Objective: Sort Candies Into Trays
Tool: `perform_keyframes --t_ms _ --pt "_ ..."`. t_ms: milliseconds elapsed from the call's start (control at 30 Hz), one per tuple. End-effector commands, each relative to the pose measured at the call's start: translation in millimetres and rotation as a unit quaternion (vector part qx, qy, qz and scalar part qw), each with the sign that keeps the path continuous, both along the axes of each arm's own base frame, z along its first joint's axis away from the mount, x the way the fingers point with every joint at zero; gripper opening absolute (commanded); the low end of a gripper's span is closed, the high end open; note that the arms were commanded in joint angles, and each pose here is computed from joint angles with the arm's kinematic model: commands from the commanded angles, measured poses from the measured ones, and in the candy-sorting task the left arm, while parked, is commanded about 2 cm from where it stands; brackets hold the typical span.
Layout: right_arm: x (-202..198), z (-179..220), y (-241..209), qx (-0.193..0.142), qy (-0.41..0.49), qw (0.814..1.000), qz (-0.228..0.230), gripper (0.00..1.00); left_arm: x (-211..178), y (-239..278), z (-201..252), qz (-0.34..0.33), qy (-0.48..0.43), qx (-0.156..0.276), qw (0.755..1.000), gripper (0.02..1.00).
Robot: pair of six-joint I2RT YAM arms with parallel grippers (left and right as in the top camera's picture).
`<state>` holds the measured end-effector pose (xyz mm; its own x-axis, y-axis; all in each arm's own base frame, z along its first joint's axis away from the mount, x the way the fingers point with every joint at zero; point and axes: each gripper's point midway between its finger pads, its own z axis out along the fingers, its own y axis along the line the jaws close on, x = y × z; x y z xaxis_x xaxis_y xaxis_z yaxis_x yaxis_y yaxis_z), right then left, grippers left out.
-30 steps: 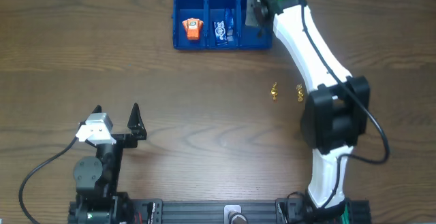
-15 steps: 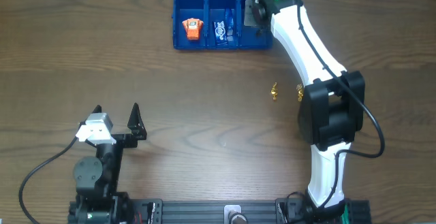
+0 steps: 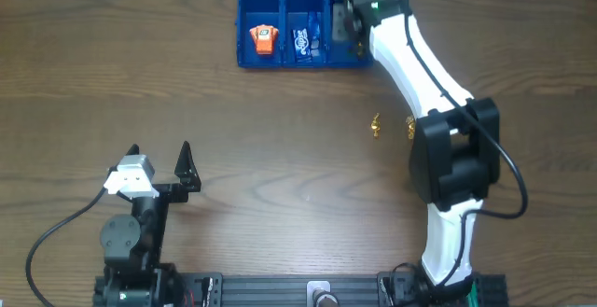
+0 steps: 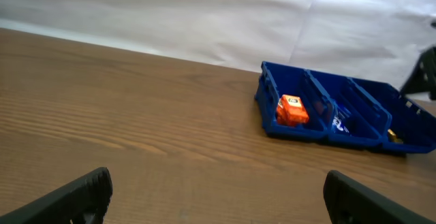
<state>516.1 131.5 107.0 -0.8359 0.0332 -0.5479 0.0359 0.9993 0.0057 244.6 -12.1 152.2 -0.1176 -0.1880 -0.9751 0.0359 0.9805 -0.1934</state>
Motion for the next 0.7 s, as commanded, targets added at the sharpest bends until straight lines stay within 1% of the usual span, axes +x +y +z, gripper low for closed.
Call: perform_keyframes --t_ms 33,133,200,300,467,700 --pt "-50 30 -12 0.006 -0.027 1.000 0.010 0.581 -1 -2 -16 -0.008 0.023 0.006 1.000 0.998" --pt "-95 26 -17 0.028 -0.020 0.999 0.022 0.590 -1 -2 -16 -0.008 0.023 0.006 1.000 0.998" --pt "-122 13 -23 0.037 -0.002 0.999 0.014 0.592 -1 -2 -16 -0.008 0.023 0.006 1.000 0.998" --pt "-150 -15 -31 0.037 0.038 0.999 0.005 0.592 -1 -2 -16 -0.008 0.023 0.006 1.000 0.998" --pt "-168 -47 -35 0.028 0.080 0.996 0.005 0.592 -1 -2 -16 -0.008 0.023 0.006 1.000 0.998" --pt "-170 -82 -46 0.016 0.121 0.992 -0.011 0.588 -1 -2 -16 -0.008 0.023 0.006 1.000 0.996"
